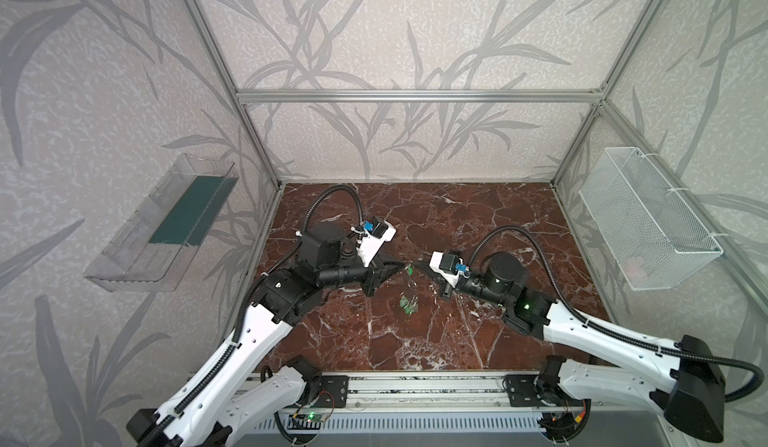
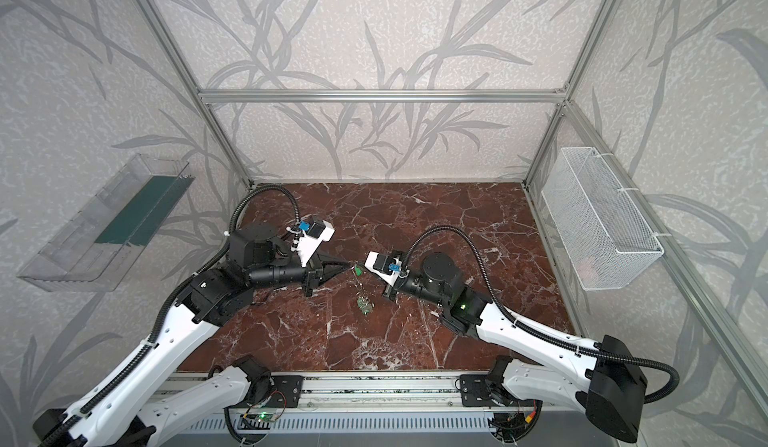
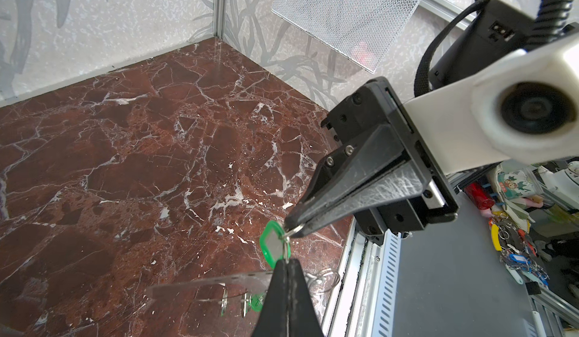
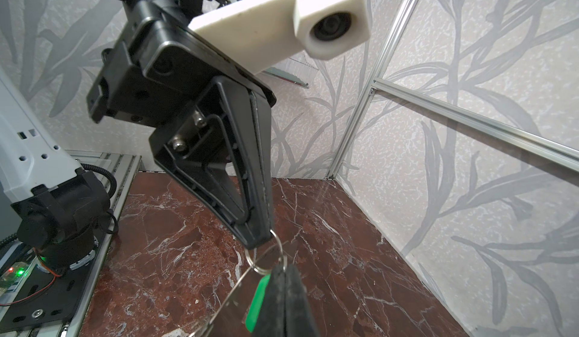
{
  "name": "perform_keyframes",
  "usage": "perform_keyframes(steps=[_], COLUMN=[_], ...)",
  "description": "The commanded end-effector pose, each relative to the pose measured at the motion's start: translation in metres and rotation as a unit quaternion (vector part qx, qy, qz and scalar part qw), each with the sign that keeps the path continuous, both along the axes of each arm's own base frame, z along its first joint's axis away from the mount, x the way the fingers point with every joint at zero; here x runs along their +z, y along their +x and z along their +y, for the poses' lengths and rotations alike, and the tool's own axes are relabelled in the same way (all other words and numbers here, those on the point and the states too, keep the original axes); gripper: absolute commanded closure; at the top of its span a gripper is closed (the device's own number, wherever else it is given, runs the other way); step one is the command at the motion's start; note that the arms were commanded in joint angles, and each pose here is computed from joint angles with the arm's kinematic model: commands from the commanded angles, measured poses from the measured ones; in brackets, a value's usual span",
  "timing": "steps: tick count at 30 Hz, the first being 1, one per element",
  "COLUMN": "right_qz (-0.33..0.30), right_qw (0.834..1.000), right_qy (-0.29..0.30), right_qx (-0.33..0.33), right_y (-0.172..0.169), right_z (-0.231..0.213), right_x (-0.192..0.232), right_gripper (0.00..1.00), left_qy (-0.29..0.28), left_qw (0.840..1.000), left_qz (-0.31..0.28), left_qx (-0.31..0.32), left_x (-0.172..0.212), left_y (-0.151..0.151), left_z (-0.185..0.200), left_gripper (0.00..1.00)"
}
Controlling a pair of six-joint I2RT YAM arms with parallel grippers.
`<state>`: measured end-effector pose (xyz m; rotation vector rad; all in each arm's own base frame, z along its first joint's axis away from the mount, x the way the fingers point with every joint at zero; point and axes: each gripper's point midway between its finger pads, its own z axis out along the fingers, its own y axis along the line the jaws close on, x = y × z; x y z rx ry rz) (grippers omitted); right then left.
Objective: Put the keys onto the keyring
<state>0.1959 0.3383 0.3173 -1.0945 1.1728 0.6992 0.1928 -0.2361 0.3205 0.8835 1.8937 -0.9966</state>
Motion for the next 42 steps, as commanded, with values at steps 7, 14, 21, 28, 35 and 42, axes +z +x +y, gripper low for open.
perform_keyframes(steps=[7,14,21,28,35,42], right_qz=[-0.022,-0.021,-0.016,-0.007,0.009,0.043], right_qw=[1.000,0.999,0.999,0.999,0.999,0.999], right_qy=[0.014,0.014,0.006,-0.013,-0.017,0.001], right_qx=[0.016,0.024,0.034,0.049,0.049,0.025], right_y=[-0.009,-0.013,-0.016,-0.020,-0.020,-0.016], right_z=[0.002,0.001,0.004,0.010,0.011,0.004], right_x=[0.014,0.014,0.010,-0.002,-0.008,-0.004], right_gripper=[1.00,1.00,1.00,1.00,1.00,0.92], left_qy=[-0.007,-0.009,-0.011,-0.014,-0.023,-0.040], left_qw=[1.000,0.999,0.999,0.999,0.998,0.997], left_qz=[-0.025,-0.029,-0.030,-0.037,-0.048,-0.052], left_qx=[0.004,0.015,0.016,0.029,0.036,0.037], left_x=[0.010,0.012,0.014,0.016,0.021,0.025], left_y=[0.002,0.005,0.005,0.007,0.008,0.009], left_z=[0.000,0.002,0.002,0.005,0.007,0.006], left_gripper=[1.00,1.00,1.00,1.00,1.00,1.00])
